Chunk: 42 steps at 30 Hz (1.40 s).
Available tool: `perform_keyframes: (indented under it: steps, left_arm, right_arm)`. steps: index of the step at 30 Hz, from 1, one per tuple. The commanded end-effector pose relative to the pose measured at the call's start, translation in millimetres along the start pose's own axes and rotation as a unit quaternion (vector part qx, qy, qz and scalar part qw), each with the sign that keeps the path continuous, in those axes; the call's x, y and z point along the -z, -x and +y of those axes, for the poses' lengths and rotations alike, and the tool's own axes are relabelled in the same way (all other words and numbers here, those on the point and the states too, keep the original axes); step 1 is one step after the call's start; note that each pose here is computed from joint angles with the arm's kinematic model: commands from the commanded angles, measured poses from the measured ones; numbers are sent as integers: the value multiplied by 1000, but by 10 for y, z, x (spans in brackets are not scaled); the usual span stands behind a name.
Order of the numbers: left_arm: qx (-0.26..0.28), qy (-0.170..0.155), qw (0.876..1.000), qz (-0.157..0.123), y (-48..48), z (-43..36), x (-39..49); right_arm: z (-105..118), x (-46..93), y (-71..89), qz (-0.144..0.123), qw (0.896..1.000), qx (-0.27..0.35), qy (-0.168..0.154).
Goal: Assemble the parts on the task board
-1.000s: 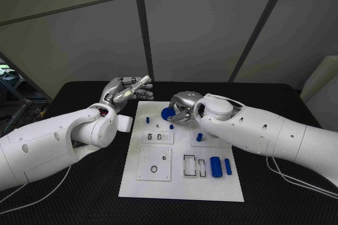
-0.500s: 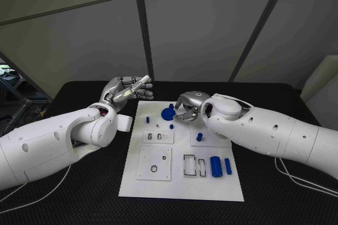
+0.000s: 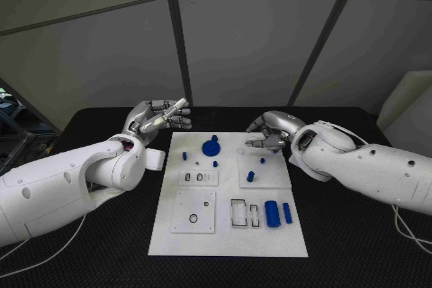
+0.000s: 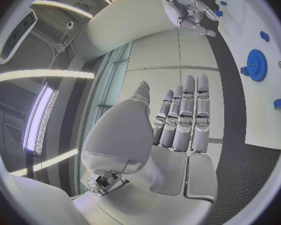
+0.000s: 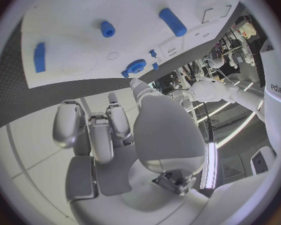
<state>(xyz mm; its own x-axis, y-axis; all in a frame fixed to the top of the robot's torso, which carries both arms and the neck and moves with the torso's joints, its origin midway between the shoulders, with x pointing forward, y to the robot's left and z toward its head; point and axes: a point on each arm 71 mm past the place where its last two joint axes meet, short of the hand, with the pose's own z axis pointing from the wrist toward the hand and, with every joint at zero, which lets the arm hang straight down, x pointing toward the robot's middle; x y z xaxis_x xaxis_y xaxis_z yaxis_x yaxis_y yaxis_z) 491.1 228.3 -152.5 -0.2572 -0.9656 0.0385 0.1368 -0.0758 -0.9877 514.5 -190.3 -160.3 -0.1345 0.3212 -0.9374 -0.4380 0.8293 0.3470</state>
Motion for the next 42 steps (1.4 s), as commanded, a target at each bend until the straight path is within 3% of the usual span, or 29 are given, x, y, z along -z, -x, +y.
perform_keyframes:
  steps: [1, 6, 14, 42]
  left_arm:
    - [3, -4, 1000, 6, -20, -13, -10]
    - [3, -4, 1000, 7, -27, -8, -19]
    - [3, -5, 1000, 6, -22, -5, -23]
    - [2, -3, 1000, 3, 16, 10, -28]
  right_arm:
    - [-104, 77, 93, -16, 996, -84, 16]
    - [-379, 163, 169, -17, 995, -94, -3]
    - [-638, 193, 198, -6, 995, -93, -25]
    - [-845, 206, 13, 46, 996, -62, -47]
